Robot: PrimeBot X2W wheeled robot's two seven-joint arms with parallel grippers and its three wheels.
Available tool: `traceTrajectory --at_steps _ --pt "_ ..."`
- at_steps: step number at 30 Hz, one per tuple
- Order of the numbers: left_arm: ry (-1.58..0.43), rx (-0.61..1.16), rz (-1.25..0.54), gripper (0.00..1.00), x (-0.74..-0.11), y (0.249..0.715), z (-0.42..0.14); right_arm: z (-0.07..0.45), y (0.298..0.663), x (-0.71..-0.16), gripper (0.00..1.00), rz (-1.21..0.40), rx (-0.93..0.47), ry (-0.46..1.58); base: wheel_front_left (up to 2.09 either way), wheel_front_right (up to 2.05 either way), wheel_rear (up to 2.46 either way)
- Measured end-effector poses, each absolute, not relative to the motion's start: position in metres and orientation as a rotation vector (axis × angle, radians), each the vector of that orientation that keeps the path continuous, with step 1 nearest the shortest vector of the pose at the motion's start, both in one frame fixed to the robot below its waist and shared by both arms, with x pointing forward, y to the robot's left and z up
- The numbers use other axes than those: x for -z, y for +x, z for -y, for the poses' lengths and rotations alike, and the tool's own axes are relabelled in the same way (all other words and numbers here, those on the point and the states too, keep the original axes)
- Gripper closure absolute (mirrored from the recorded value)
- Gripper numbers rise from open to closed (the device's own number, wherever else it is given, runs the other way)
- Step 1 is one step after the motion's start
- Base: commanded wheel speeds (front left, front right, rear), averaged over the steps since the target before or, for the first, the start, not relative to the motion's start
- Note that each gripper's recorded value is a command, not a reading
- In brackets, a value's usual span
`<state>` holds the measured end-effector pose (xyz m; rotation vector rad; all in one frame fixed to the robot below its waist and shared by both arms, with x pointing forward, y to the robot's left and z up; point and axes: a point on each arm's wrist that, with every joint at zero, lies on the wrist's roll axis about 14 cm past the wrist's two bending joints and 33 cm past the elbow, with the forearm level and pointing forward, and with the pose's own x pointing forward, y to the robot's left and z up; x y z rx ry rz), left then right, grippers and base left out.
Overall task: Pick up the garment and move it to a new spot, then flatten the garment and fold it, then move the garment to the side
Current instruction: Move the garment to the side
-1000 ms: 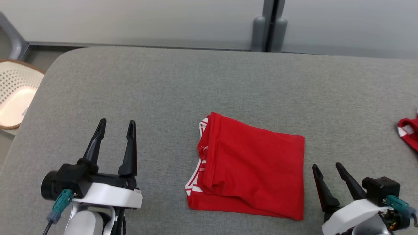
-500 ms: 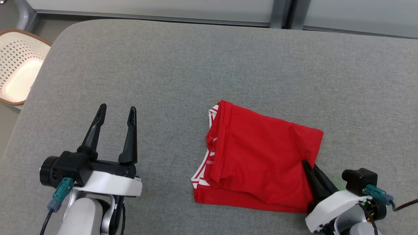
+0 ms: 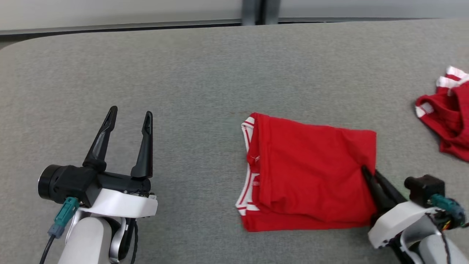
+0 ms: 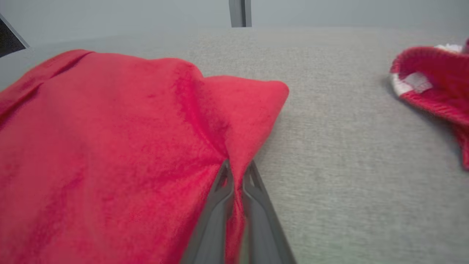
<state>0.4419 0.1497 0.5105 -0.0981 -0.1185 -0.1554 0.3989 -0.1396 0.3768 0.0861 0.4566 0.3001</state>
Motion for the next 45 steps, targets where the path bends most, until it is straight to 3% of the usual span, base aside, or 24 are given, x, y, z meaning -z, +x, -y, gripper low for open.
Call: traceTrajectory --at_steps 10,17,24,28,30,31,38,45 --pt "-0.13 0.424 0.136 0.0 -0.513 0.471 -0.061 0.261 0.421 -0.437 1.0 -0.328 -0.085 -0.122 0.0 0.0 0.0" --pt "-0.155 0.519 0.139 0.0 -0.506 0.488 -0.03 0.339 0.448 -0.475 1.0 -0.256 0.069 -0.236 0.0 0.0 0.0" --pt "-0.18 0.602 0.156 0.0 -0.502 0.502 -0.004 0.41 0.464 -0.495 1.0 -0.237 0.225 -0.331 0.0 0.0 0.0" --pt "-0.179 0.634 0.16 0.0 -0.493 0.513 0.004 0.432 0.47 -0.473 1.0 -0.292 0.285 -0.325 0.0 0.0 0.0" --pt "-0.178 0.638 0.15 0.0 -0.485 0.516 0.004 0.435 0.474 -0.459 0.49 -0.314 0.301 -0.31 0.0 0.0 0.0" --pt "-0.178 0.64 0.144 0.0 -0.482 0.518 0.004 0.435 0.477 -0.454 0.0 -0.309 0.305 -0.302 0.0 0.0 0.0" --pt "-0.183 0.649 0.118 0.0 -0.466 0.522 0.007 0.44 0.474 -0.423 0.0 -0.316 0.373 -0.227 0.0 0.0 0.0" --pt "-0.176 0.615 0.098 0.0 -0.465 0.518 -0.004 0.404 0.477 -0.433 0.0 -0.188 0.339 -0.113 0.0 0.0 0.0"
